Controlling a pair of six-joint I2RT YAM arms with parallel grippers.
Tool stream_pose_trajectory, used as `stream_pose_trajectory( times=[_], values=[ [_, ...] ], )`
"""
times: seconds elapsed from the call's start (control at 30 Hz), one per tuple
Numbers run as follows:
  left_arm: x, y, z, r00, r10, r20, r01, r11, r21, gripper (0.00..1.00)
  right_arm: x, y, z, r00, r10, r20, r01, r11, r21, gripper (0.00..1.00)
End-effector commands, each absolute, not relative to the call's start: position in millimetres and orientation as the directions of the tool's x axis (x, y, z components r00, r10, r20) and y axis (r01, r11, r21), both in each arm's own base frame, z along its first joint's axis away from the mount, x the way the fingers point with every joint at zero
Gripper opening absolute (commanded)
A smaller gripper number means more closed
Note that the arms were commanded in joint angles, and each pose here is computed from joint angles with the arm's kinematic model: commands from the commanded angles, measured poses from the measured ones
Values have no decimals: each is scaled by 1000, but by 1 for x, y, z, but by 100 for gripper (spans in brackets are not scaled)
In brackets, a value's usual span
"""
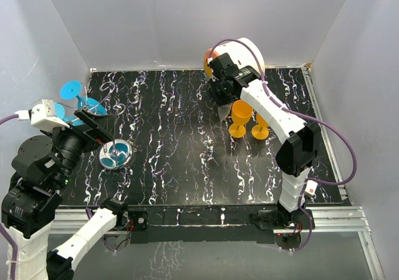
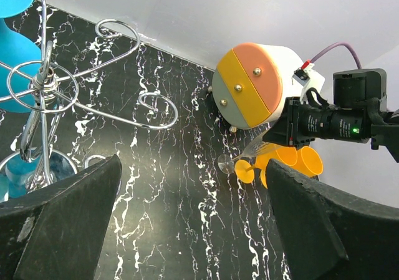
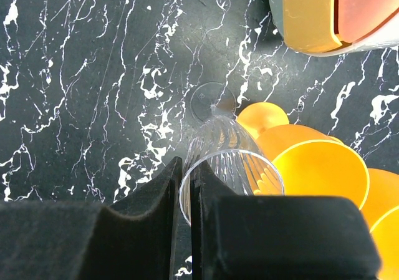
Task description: Take the wine glass off the wine glass rack
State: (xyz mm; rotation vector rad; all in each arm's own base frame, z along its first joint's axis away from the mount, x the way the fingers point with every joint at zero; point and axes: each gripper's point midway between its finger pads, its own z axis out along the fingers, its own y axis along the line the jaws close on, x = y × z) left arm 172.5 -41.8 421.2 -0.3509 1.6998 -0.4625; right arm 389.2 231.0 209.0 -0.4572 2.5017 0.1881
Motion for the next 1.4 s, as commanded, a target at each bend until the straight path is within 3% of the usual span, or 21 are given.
stream_pose_trajectory(
  times=[0.0, 0.33, 0.6, 0.7, 0.9, 1.1, 1.37],
  values=[
    [177, -46, 422, -183, -476, -860, 36, 871, -489, 99, 395, 226, 230, -740, -251, -624, -336, 942, 20, 10],
    [175, -44, 426, -185, -473, -861, 23, 874, -485, 99, 399, 231, 243, -732, -229, -641, -330, 943, 41, 25],
    [171, -30, 443, -155, -449, -880, -21, 892, -451, 99, 389, 239, 316, -639, -148, -755, -366, 922, 129, 62],
    [169, -24, 447, -148, -445, -883, -40, 895, -444, 99, 378, 263, 340, -601, -92, -794, -427, 877, 221, 70],
    [160, -19, 445, -178, -451, -875, -77, 893, -444, 99, 314, 361, 377, -516, 15, -857, -626, 676, 388, 76],
    [142, -14, 443, -178, -500, -848, -84, 866, -493, 99, 247, 456, 354, -527, 152, -836, -683, 509, 523, 77],
    [133, -16, 439, -203, -499, -843, -67, 866, -496, 99, 211, 543, 276, -443, 148, -885, -729, 515, 451, 77]
  ],
)
